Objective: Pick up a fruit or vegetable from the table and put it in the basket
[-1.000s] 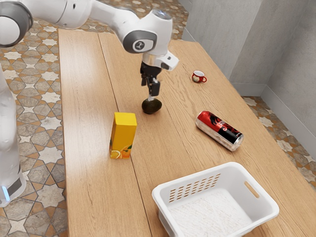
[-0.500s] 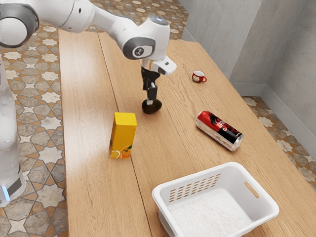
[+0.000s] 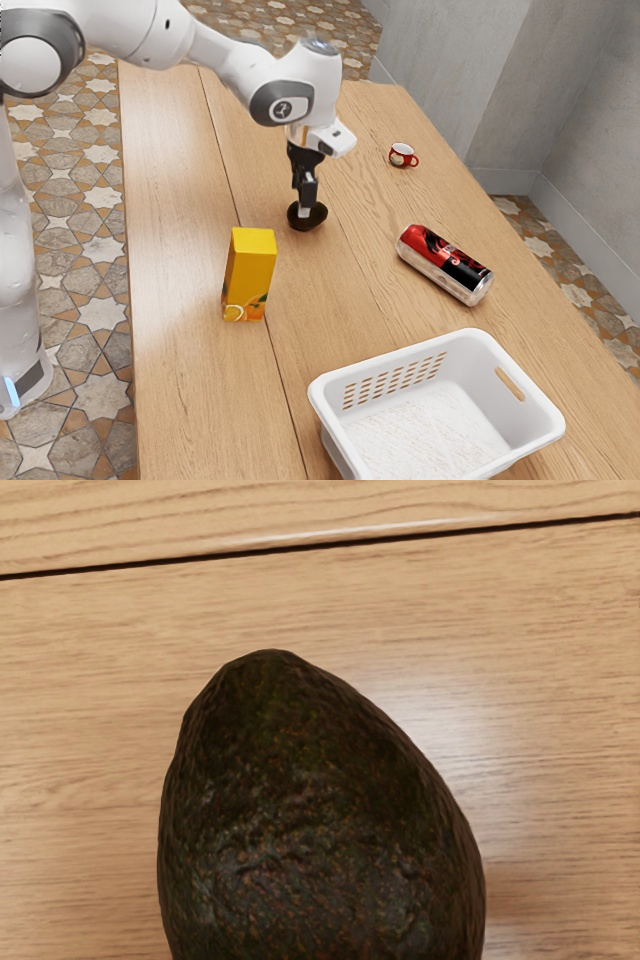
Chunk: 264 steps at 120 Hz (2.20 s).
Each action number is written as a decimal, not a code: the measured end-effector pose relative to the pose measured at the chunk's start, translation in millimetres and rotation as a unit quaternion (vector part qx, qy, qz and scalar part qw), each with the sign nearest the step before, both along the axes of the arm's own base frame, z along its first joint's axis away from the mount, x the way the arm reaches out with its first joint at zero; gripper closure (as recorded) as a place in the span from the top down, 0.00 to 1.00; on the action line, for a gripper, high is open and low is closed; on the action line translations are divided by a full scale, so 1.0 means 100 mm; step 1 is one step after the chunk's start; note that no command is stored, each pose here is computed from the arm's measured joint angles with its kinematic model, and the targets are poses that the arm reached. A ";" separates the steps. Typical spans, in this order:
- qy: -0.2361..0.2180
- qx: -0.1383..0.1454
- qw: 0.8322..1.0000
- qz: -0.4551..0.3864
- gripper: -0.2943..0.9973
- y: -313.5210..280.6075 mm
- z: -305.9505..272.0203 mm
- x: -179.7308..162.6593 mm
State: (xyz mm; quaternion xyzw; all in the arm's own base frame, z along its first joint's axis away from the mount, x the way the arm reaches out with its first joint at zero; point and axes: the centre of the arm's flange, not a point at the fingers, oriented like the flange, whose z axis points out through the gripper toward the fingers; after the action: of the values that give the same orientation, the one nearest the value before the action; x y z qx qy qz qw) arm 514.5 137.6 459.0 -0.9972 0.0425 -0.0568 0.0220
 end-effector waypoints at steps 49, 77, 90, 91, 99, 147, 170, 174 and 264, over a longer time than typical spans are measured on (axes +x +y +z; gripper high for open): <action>0.016 -0.014 1.000 -0.007 0.77 -0.01 -0.29 0.05; 0.015 -0.018 1.000 -0.009 0.70 -0.01 -0.41 0.11; 0.005 -0.023 1.000 -0.005 0.56 -0.02 -0.40 0.13; 0.004 -0.023 1.000 -0.005 0.55 -0.02 -0.39 0.13; -0.004 -0.023 1.000 -0.002 0.47 -0.01 -0.37 0.15; -0.159 0.023 0.983 -0.087 0.48 -0.83 1.16 0.36; -0.207 0.011 0.953 -0.222 0.48 -2.56 1.42 0.53; -0.206 0.005 0.948 -0.242 0.49 -2.85 1.36 0.51; -0.220 -0.095 0.948 -0.211 0.73 -4.30 0.55 0.61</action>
State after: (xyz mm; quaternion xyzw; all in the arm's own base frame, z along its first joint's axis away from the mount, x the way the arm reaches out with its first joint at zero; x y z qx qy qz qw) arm 575.9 -292.2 513.5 -0.9257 0.2406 -0.2818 -0.0765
